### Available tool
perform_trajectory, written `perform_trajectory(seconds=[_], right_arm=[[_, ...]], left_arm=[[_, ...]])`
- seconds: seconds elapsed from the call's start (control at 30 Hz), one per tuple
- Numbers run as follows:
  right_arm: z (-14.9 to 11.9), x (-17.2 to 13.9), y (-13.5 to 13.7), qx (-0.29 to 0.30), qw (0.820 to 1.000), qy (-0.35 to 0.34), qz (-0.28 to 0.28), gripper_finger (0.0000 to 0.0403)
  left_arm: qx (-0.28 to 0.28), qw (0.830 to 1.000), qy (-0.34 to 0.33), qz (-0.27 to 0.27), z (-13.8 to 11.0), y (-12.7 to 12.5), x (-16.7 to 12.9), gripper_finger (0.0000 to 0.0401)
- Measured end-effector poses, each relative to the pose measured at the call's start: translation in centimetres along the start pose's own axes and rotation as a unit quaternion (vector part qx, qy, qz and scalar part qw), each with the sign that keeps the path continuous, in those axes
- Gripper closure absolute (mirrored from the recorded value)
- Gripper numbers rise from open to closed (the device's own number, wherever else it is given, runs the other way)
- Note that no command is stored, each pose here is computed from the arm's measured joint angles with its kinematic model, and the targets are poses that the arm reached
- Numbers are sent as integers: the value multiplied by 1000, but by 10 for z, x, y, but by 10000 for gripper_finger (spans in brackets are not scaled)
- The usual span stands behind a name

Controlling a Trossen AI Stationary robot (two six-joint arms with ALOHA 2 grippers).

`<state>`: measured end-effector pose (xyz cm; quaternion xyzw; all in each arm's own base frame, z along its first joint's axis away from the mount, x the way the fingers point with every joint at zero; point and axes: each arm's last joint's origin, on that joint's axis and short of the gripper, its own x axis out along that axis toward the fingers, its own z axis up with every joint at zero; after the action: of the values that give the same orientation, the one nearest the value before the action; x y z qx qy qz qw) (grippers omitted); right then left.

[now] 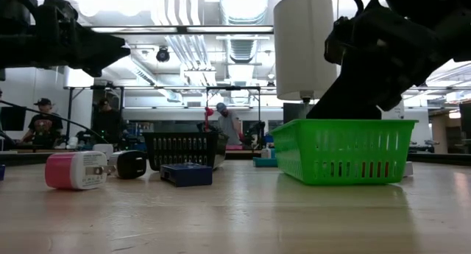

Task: Pick & Place Office items
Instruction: Put the right white charger adapter into the green bin, then put the bottom blue charger adapter into the green bin

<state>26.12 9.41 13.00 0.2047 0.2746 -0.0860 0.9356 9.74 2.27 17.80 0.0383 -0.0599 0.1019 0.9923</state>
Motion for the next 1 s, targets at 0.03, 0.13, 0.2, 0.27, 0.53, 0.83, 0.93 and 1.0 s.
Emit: perform_trajectory(seconds=[0.03, 0.13, 0.2, 0.27, 0.53, 0.83, 0.93, 1.0], right_arm=[[0, 0, 0, 0, 1000, -1, 0, 184], [0, 0, 0, 0, 1000, 0, 0, 170], [0, 0, 0, 0, 1000, 0, 0, 163], [0, 0, 0, 0, 1000, -1, 0, 161], [11, -8, 1, -13, 998, -52, -25, 171], [34, -31, 3, -69, 989, -120, -60, 183], [41, -36, 0, -68, 983, -144, -88, 184], [46, -37, -5, -44, 981, -159, -106, 184]], left_arm=[[0, 1000, 0, 0, 0, 0, 0, 176], [0, 1000, 0, 0, 0, 0, 0, 176], [0, 1000, 0, 0, 0, 0, 0, 176], [0, 1000, 0, 0, 0, 0, 0, 176], [0, 1000, 0, 0, 0, 0, 0, 176], [0, 1000, 0, 0, 0, 0, 0, 176], [0, 1000, 0, 0, 0, 0, 0, 176], [0, 1000, 0, 0, 0, 0, 0, 176]])
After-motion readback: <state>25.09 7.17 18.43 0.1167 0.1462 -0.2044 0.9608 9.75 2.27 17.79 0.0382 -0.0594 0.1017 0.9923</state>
